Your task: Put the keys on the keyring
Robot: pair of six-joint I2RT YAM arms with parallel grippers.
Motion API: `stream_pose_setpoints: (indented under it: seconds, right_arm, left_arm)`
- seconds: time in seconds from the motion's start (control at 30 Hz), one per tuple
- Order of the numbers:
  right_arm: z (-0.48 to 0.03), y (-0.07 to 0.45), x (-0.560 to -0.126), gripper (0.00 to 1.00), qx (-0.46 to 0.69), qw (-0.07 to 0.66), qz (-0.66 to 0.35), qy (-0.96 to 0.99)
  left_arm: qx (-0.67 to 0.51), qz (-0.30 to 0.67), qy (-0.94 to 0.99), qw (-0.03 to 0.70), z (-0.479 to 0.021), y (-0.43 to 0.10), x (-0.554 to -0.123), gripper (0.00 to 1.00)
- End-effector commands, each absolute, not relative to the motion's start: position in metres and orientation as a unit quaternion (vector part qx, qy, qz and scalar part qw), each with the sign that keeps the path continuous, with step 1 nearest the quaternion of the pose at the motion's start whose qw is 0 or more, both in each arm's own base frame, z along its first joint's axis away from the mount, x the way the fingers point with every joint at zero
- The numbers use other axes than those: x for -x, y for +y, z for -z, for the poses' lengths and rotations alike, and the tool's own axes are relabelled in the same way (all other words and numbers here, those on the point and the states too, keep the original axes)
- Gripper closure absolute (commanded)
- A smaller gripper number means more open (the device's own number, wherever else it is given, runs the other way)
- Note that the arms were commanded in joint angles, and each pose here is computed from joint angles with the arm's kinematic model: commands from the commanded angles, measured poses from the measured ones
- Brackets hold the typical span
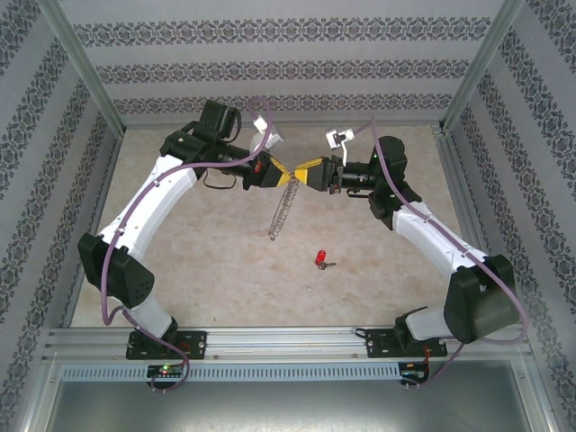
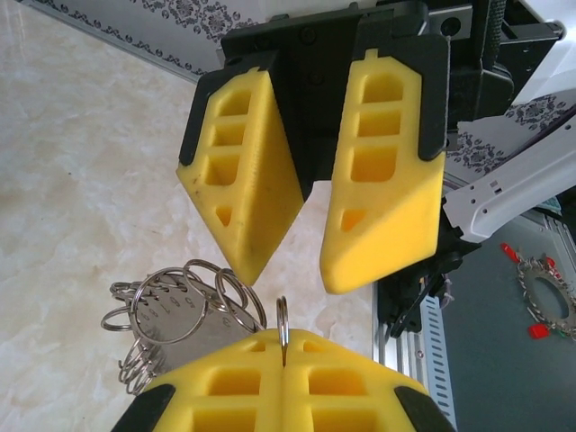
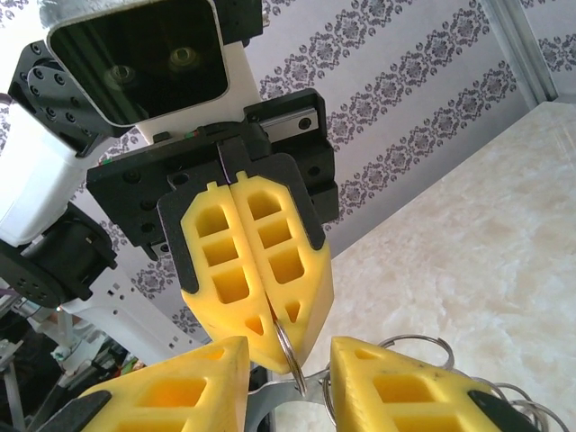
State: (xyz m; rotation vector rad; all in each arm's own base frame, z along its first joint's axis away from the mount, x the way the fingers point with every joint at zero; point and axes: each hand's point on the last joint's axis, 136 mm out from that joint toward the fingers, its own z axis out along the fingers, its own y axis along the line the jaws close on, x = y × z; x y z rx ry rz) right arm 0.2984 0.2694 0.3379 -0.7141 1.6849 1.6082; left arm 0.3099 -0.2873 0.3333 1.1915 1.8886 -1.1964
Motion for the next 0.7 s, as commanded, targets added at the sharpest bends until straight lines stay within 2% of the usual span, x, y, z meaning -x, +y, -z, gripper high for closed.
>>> stream_pose_setpoints:
  seconds: [0.0,0.43,0.57,0.67]
  right_arm:
    - [-0.3467,0.2743,-0.2919,0.69,0.306,0.352,-0.621,0.63]
    - [-0.3436,0.2759,-0.2841,0.7,0.315,0.342,-0.625,0.627]
    - [-0.3405,0.2752,-0.2837,0.82,0.315,0.34,-0.624,0.629]
    - [-0.3389,0.2749,-0.2839,0.98,0.314,0.341,-0.623,0.63]
  left_arm:
    - [-0.471,0.464,0.685,0.306,-0.3494,-0.2941,-0.2991,1.0]
    - [-0.474,0.467,0.683,0.301,-0.3491,-0.2994,-0.3,1.0]
    - [-0.475,0.467,0.682,0.302,-0.3495,-0.2999,-0.2997,1.0]
    - [-0.475,0.468,0.682,0.301,-0.3496,-0.3002,-0.2994,1.0]
